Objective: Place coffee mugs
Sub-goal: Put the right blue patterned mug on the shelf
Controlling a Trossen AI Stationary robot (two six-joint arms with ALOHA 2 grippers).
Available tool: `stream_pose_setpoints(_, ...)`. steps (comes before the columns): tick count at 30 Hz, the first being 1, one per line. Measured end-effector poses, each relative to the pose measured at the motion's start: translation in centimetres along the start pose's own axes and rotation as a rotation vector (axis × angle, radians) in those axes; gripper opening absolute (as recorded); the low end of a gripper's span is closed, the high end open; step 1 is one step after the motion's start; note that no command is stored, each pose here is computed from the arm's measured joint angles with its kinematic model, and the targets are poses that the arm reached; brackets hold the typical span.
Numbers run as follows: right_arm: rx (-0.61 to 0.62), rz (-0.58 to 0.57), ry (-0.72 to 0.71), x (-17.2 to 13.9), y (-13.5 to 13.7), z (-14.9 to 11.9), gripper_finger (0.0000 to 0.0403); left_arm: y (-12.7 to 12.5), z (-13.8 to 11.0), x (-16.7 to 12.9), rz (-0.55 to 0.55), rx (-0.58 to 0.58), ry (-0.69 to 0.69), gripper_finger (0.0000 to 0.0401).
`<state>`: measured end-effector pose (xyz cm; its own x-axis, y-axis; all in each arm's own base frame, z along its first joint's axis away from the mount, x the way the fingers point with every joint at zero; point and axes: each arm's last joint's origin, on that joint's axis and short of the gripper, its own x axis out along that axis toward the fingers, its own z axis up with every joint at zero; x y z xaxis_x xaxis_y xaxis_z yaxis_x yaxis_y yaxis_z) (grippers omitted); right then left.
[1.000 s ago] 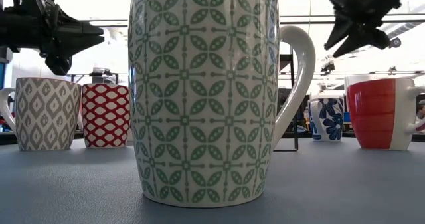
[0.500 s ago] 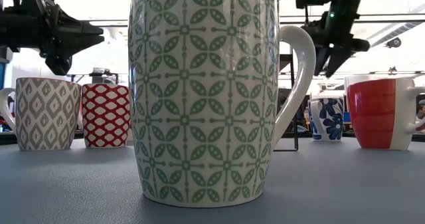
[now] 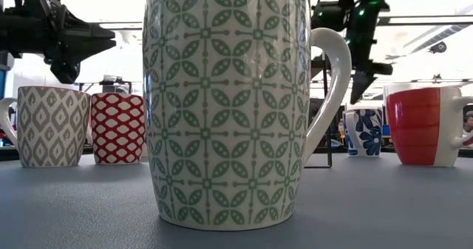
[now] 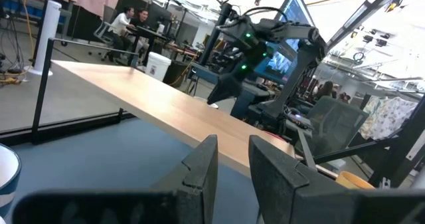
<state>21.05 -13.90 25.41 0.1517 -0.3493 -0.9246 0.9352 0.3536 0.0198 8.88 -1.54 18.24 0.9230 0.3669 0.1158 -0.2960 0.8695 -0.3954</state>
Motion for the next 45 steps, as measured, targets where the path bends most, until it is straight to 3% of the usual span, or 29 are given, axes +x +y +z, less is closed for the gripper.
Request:
stream_pose_setpoints(11, -0.009, -0.076, 0.110, 4.3, -0.1, 1.1, 0.0146, 0.0, 0.0, 0.0, -0.001, 0.000, 0.000, 0.0068)
stream_pose_setpoints(15, -0.025, -0.067, 0.120, 4.5, 0.0, 1.1, 0.0105, 0.0, 0.0, 0.0, 0.000, 0.000, 0.000, 0.0068)
stream_pose_setpoints(20, -0.068, -0.037, 0.119, 4.0, -0.1, 1.1, 0.0026, 0.0, 0.0, 0.0, -0.001, 0.000, 0.000, 0.0068)
stream_pose_setpoints(23, -0.097, 0.021, 0.130, 3.5, -0.1, 1.0, 0.0018, 0.0, 0.0, 0.0, 0.000, 0.000, 0.000, 0.0068)
stream_pose_setpoints(29, -0.143, 0.088, 0.112, 0.8, -0.2, 1.2, 0.0016, 0.0, 0.0, 0.0, 0.000, 0.000, 0.000, 0.0068)
stream_pose_setpoints(35, -0.209, 0.151, -0.025, -4.0, 0.1, 2.9, 0.0015, 0.0, 0.0, 0.0, 0.000, 0.000, 0.000, 0.0068)
stream_pose_setpoints(41, -0.351, 0.242, -0.174, -9.1, 1.9, 4.5, 0.0014, 0.0, 0.0, 0.0, 0.000, 0.000, 0.000, 0.0068)
stream_pose_setpoints(45, -0.445, 0.272, -0.207, -10.8, 3.5, 5.2, 0.0014, 0.0, 0.0, 0.0, 0.000, 0.000, 0.000, 0.0068)
